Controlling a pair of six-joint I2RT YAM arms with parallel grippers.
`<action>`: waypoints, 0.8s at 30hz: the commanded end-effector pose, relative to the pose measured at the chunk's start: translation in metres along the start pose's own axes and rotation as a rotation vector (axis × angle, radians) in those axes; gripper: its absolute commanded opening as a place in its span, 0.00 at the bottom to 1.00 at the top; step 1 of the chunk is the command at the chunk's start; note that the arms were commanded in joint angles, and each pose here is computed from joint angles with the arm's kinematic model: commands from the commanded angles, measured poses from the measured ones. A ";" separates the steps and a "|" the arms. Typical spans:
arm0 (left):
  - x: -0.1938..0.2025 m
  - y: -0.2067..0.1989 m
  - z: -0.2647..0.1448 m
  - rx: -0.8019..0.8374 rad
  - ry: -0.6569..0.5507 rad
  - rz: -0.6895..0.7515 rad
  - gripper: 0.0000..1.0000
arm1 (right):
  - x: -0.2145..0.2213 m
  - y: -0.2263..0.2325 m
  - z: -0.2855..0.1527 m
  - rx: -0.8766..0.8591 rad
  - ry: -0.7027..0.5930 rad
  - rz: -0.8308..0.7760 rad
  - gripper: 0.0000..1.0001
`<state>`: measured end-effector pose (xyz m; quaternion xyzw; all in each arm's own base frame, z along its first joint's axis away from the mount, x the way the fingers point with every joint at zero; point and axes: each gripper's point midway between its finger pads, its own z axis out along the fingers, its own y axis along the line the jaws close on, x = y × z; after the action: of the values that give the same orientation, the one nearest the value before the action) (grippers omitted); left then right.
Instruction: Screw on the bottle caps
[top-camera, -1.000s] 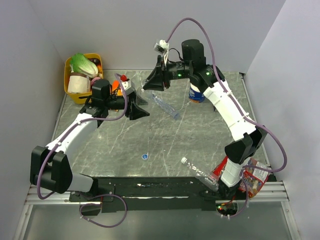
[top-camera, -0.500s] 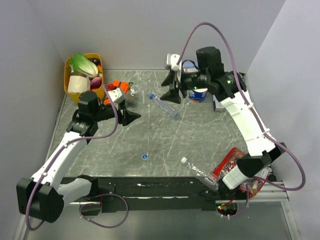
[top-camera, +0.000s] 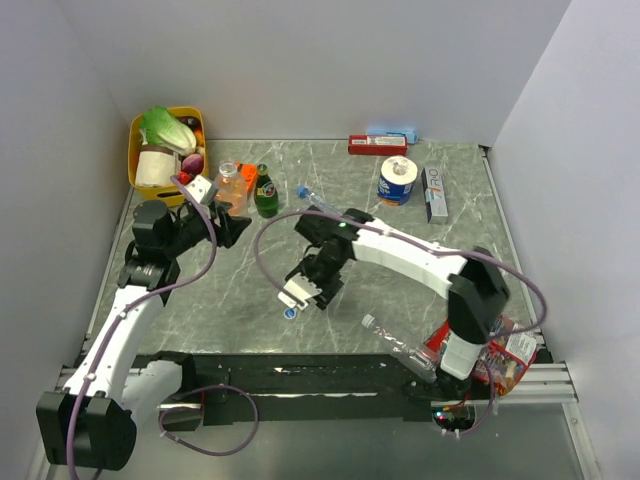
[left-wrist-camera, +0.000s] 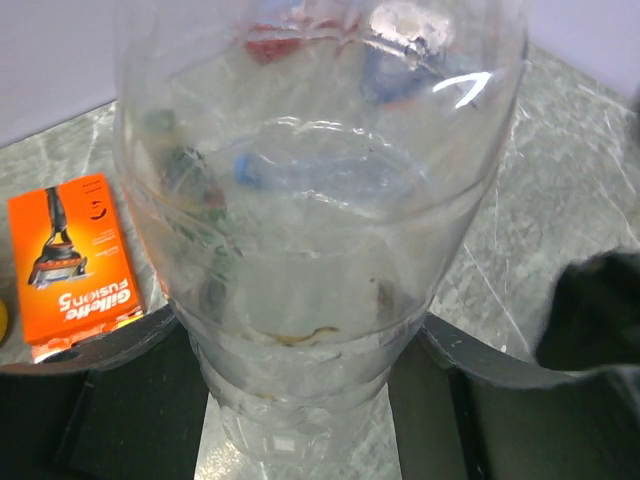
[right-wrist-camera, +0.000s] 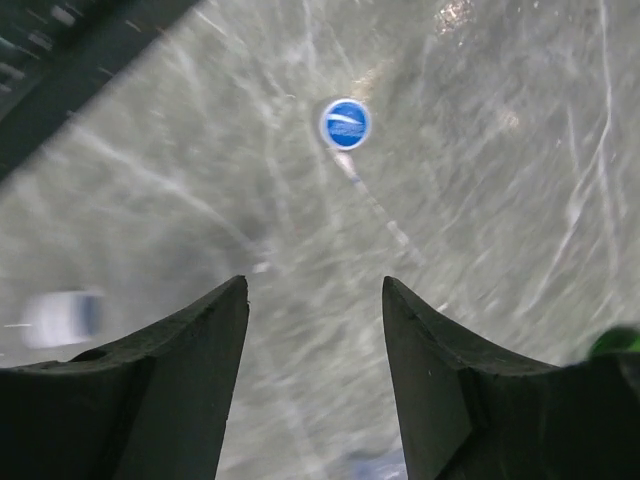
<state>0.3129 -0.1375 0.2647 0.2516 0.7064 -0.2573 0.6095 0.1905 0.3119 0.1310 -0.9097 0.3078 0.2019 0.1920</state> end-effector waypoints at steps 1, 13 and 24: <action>-0.022 0.004 -0.012 -0.051 -0.094 -0.014 0.01 | 0.003 -0.046 0.019 0.026 0.051 -0.285 0.63; -0.014 0.000 -0.027 -0.064 -0.091 -0.008 0.01 | -0.004 -0.038 0.077 -0.227 0.006 -0.315 0.62; 0.004 0.003 -0.032 -0.078 -0.088 -0.046 0.01 | 0.003 -0.015 0.100 -0.372 0.038 -0.296 0.63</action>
<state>0.2937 -0.1128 0.2552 0.2041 0.7081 -0.2438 0.6305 0.1868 0.3758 0.0490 -0.9667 0.1416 0.2028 0.0662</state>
